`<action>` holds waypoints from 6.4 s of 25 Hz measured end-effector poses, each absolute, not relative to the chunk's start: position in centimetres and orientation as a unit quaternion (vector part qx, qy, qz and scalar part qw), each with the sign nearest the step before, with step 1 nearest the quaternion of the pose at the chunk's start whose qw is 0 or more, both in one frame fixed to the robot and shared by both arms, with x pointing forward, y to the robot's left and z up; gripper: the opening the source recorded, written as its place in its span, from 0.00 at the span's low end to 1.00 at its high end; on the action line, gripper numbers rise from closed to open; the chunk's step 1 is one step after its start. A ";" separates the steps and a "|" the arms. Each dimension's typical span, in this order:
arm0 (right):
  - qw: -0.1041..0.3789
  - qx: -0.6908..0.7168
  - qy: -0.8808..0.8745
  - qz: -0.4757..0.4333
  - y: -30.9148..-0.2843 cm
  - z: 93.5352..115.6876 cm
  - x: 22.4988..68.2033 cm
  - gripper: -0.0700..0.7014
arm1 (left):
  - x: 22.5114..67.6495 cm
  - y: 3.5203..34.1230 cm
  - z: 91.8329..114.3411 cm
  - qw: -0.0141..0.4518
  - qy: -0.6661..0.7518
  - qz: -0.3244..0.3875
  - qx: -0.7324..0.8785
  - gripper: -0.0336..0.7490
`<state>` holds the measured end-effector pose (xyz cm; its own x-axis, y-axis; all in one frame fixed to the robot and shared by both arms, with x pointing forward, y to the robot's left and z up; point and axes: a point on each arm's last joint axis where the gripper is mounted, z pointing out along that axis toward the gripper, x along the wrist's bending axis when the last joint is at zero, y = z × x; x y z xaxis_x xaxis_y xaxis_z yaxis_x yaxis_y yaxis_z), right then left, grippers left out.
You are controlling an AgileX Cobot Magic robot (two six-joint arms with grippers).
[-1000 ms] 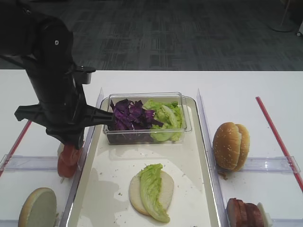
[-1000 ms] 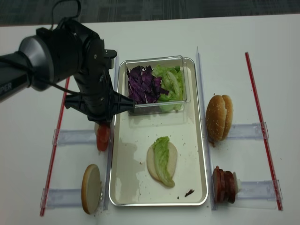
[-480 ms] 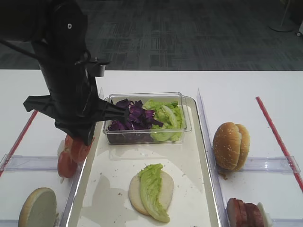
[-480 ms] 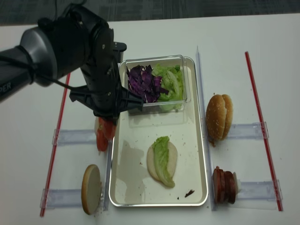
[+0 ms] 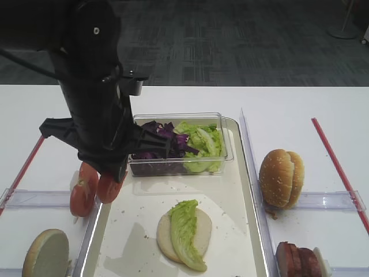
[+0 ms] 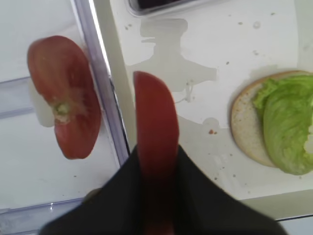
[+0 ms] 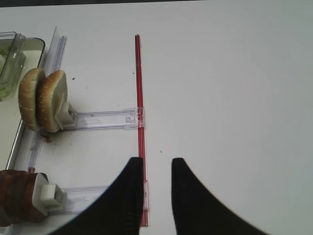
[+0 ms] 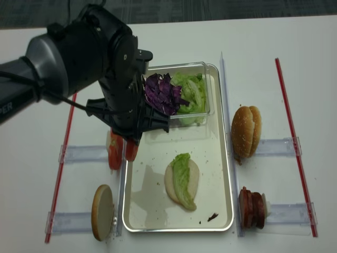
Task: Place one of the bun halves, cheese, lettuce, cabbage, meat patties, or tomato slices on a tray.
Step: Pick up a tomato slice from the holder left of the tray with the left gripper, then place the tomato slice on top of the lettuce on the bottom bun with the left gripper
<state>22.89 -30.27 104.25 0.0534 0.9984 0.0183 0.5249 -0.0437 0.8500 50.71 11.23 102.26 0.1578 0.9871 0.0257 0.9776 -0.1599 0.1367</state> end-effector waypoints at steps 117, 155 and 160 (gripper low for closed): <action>0.350 0.635 0.599 0.341 -30.3 104.3 22.9 0.34 | 47.9 7.7 95.4 0.256 0.579 -0.204 0.747 0.13; 0.348 0.637 0.598 0.340 -30.3 104.2 22.9 0.34 | 47.9 7.7 94.3 0.236 0.581 -0.213 0.749 0.32; 0.348 0.637 0.598 0.340 -30.3 104.2 22.9 0.34 | 48.2 8.1 94.3 0.237 0.585 -0.210 0.747 0.33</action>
<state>22.88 -30.27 104.25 0.0531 0.9984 0.0176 0.5254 -0.0429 0.8498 48.18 8.09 94.27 0.2265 0.7746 -0.5905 0.9733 -0.2028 0.1072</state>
